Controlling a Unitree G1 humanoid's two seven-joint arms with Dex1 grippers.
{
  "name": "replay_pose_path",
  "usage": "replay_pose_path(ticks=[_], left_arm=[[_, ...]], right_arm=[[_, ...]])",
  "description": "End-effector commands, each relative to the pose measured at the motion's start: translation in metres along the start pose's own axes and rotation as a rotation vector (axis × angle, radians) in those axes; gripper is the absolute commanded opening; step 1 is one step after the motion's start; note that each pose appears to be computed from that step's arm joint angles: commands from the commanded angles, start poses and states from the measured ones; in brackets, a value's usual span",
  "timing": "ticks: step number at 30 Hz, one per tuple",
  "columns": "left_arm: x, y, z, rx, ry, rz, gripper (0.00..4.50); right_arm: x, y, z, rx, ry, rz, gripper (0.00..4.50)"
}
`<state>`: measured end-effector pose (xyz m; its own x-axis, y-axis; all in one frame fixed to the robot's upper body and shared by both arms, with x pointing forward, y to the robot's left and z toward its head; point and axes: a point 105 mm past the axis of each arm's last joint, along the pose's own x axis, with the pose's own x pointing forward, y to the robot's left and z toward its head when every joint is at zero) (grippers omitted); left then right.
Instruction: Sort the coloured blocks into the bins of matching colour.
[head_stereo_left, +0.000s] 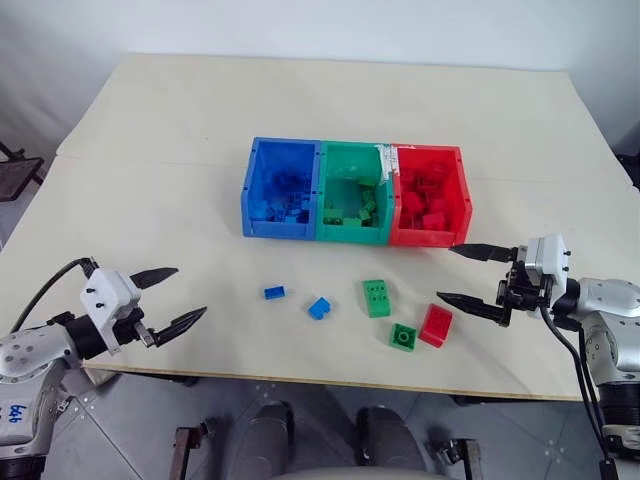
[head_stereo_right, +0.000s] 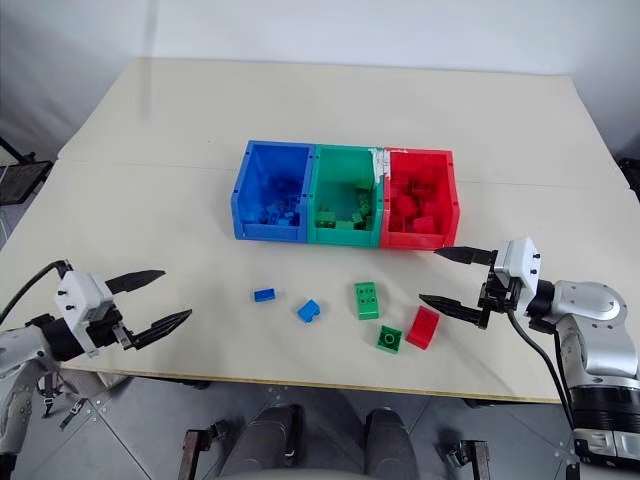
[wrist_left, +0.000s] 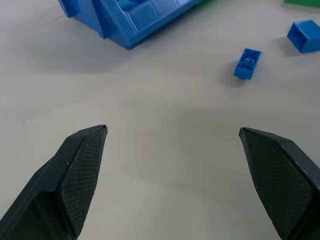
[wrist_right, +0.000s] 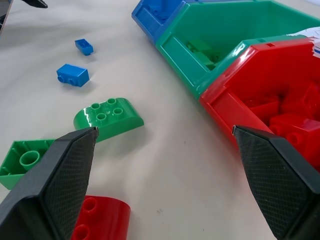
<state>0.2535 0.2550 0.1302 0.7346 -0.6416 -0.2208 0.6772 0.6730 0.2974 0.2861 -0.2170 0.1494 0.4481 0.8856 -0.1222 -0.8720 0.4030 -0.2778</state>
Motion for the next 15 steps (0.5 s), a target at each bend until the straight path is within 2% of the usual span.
replay_pose_path(ticks=[1,6,11,15], left_arm=[[0.005,-0.004,0.014,0.021,-0.047,-0.022,4.49],[0.025,-0.024,0.028,0.039,-0.096,-0.151,4.49],[0.049,-0.059,0.033,0.088,-0.103,-0.372,4.49],[0.068,-0.08,0.045,0.089,-0.169,-0.477,4.49]], right_arm=[[-0.001,-0.002,0.011,-0.045,-0.019,-0.009,4.5],[-0.025,-0.005,0.01,-0.065,0.021,-0.099,4.5],[-0.074,-0.002,0.001,-0.068,0.118,-0.23,4.5],[-0.109,0.012,-0.014,-0.026,0.207,-0.293,4.5]])
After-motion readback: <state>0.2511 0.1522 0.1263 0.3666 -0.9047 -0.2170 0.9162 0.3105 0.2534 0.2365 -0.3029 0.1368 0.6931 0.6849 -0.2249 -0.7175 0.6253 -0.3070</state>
